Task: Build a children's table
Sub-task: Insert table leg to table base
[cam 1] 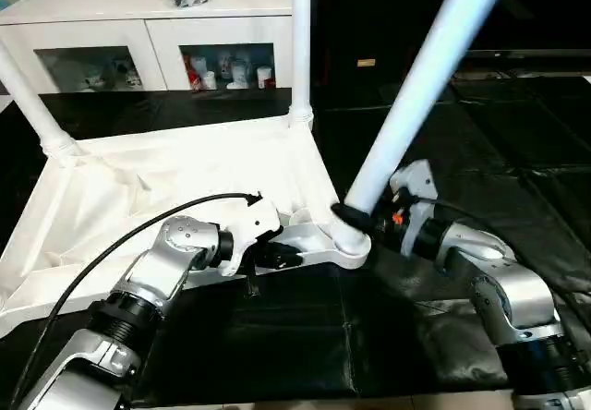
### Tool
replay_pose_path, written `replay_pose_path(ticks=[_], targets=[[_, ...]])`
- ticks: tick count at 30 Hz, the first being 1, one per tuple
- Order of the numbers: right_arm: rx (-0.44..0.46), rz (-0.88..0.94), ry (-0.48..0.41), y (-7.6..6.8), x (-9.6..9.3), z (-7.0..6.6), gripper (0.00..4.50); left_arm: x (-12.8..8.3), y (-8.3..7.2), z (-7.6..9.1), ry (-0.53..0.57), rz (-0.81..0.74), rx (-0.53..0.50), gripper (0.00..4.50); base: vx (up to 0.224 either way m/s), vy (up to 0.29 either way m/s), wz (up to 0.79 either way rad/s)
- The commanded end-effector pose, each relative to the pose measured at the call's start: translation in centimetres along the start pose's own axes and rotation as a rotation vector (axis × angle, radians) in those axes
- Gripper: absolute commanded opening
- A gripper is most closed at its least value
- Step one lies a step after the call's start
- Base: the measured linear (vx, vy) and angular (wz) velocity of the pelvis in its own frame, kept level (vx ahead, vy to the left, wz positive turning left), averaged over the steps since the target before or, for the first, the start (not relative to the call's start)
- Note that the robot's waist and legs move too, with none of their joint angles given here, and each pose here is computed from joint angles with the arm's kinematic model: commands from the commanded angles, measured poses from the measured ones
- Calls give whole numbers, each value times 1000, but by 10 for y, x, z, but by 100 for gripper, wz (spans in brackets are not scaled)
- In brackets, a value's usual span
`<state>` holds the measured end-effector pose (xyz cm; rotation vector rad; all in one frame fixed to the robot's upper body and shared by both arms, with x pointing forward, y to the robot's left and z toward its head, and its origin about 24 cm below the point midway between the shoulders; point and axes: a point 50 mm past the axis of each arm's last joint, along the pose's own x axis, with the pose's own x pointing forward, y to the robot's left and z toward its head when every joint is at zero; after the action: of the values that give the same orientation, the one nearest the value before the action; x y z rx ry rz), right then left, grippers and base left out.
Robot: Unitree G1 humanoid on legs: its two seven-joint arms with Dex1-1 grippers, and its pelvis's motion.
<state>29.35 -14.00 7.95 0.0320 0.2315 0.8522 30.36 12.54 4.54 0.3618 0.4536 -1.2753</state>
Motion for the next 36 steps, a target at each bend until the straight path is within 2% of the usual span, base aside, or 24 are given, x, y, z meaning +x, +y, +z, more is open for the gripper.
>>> replay_pose_path(ticks=[1,10,23,27,29,31,35,36], targets=[[-15,10,16,0,1,0,191,-1,1,-9,47,19,-31,0,0,0,0],[-12,50,71,-2,3,-7,191,-1,3,-7,33,12,-43,0,0,0,0],[-6,137,123,-4,16,-16,191,-2,3,-3,38,-8,-16,0,0,0,0],[43,132,101,-8,18,-17,191,-2,3,-1,37,-15,-10,0,0,0,0],[112,106,61,-13,17,-18,191,-2,3,0,32,-16,-11,0,0,0,0],[128,98,52,-14,16,-18,191,-2,3,1,29,-16,-12,0,0,0,0],[240,22,-6,-22,5,-31,191,-3,4,2,9,-16,-30,0,0,0,0],[246,21,-9,-22,4,-32,191,-4,4,2,8,-16,-31,0,0,0,0]])
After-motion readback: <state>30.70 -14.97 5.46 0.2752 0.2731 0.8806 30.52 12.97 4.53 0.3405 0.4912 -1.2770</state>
